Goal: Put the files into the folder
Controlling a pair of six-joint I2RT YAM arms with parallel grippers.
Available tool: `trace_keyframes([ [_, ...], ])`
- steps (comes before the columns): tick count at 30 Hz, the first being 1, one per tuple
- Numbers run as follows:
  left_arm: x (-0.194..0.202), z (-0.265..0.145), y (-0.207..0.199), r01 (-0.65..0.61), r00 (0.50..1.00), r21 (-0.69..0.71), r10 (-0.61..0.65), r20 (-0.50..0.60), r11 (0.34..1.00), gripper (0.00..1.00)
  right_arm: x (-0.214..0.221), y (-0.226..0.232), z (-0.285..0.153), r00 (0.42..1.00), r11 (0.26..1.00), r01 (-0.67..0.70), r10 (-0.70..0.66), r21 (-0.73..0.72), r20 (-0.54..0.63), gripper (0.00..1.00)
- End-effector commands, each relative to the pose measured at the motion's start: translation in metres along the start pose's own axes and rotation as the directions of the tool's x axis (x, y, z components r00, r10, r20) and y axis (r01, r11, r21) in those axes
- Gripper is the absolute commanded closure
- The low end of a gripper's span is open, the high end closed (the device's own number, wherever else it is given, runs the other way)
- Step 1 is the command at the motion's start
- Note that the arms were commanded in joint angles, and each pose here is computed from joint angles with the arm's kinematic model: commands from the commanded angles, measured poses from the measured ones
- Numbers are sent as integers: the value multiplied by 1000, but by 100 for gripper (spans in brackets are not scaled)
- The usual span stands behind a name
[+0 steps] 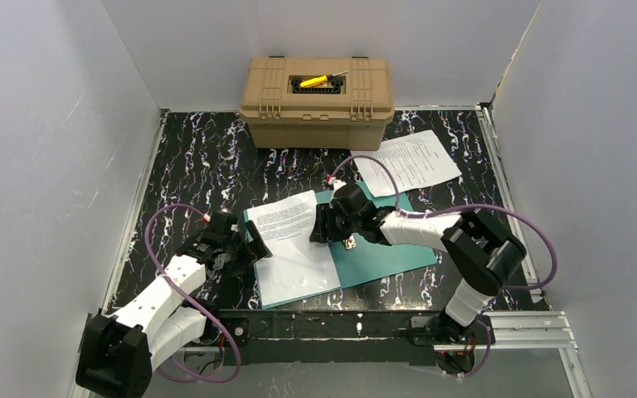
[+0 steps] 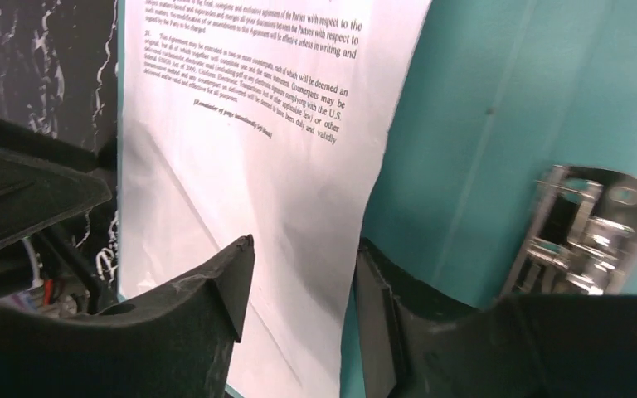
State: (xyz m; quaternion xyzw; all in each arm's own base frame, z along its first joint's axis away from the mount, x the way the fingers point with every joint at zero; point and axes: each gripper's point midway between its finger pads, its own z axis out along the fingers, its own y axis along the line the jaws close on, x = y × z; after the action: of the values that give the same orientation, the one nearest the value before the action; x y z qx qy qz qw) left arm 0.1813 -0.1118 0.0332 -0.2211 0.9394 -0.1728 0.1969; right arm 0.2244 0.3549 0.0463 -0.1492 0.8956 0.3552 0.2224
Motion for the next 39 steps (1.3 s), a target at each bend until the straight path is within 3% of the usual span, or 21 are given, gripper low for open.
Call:
trace_keyframes([
  [1,5,-12,20,-27,1000,-98,26,-17,995,2,-37,-8,-32,988,983,96,-114,159,103,43],
  [10,-4,-31,1,-46,999,-34,46,1,998,2,-50,-41,-69,974,906,158,-207,394,86,39],
  [27,-4,-50,-24,-106,993,63,109,-46,992,2,-17,-76,-39,987,875,159,-147,456,-62,45],
  [35,-2,-51,-26,-117,991,74,122,-60,990,2,-10,-85,-37,992,866,129,-115,484,-58,63],
  [39,-3,-52,-29,-122,990,83,127,-63,989,2,-4,-75,-29,996,898,83,-70,432,-46,75],
])
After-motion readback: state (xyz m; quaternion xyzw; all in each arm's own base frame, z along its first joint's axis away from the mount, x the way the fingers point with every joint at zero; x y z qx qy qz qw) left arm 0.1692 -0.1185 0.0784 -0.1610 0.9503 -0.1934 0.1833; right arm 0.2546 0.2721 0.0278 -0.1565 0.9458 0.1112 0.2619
